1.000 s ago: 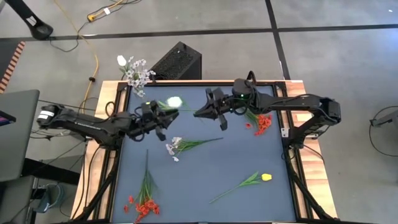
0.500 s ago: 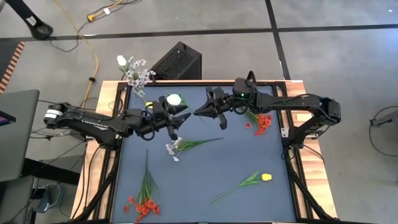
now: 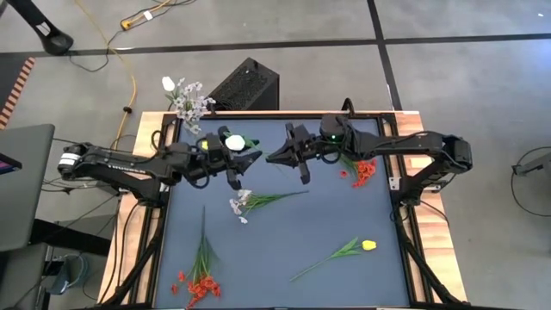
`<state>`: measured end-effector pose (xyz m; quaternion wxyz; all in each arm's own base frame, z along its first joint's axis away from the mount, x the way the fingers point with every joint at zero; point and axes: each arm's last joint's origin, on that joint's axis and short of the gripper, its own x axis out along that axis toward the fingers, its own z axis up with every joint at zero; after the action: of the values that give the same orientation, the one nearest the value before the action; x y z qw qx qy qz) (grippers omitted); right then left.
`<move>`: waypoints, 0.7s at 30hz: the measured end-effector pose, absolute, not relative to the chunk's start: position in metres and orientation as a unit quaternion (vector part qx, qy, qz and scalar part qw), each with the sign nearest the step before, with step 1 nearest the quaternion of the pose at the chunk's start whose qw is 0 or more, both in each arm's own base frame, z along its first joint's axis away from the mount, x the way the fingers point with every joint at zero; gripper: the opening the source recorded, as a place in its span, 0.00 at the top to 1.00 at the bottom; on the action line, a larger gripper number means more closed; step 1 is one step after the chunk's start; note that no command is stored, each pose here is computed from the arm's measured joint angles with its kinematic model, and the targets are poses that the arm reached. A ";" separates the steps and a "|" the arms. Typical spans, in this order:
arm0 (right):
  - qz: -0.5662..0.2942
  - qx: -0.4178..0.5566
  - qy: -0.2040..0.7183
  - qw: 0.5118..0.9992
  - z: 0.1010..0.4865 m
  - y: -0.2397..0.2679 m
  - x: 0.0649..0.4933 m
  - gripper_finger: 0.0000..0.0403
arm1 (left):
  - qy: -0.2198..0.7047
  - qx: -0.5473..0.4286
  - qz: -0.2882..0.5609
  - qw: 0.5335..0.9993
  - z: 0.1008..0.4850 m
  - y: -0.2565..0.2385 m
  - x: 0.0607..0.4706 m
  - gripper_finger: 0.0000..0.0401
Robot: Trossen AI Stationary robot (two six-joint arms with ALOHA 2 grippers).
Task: Sort flowers into vase by color
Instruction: Put the white flower into the transparent vase
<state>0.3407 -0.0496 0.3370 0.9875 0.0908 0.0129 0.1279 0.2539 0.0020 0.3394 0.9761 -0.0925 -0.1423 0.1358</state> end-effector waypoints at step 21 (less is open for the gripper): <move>0.114 0.088 0.014 0.989 0.336 -0.041 0.342 0.76 | -0.101 -0.131 0.108 0.980 0.328 0.002 0.260 0.99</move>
<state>0.3424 -0.0408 0.3365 0.9895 0.0878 0.0138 0.1142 0.2599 0.0018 0.3283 0.9804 -0.1312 -0.1007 0.1076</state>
